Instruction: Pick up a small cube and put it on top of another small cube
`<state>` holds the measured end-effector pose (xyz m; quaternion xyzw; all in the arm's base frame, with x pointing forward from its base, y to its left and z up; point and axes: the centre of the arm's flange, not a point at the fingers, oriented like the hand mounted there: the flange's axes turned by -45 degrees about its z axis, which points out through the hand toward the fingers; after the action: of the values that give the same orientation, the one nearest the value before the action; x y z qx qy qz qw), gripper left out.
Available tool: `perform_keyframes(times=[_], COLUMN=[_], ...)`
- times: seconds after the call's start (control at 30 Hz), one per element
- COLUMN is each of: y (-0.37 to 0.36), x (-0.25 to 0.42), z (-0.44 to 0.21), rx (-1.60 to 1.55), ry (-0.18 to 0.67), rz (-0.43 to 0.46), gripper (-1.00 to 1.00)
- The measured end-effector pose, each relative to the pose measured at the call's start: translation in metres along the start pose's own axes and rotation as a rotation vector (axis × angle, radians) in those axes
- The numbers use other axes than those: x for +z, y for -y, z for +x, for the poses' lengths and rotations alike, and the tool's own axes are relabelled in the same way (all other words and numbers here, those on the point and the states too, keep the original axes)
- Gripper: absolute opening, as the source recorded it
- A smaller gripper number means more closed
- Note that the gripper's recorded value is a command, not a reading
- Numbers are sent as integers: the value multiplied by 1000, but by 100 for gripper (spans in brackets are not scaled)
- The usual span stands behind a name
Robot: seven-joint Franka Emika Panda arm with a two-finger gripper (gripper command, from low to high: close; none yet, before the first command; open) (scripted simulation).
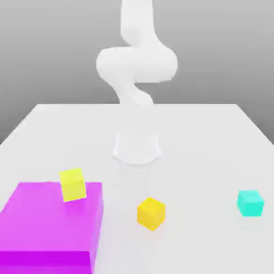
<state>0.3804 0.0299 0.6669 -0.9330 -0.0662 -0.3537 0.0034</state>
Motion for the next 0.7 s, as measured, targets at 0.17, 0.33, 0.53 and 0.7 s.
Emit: perform_keyframes(times=[0.17, 0.33, 0.53, 0.7], y=[71, 150, 238, 300], x=[107, 192, 265, 297], z=[-24, -78, -178, -287], rx=[-286, -575, -933, -1258], ry=[142, 266, 400, 499], rz=[120, 239, 381, 509], gripper=[0, 0, 0, 0])
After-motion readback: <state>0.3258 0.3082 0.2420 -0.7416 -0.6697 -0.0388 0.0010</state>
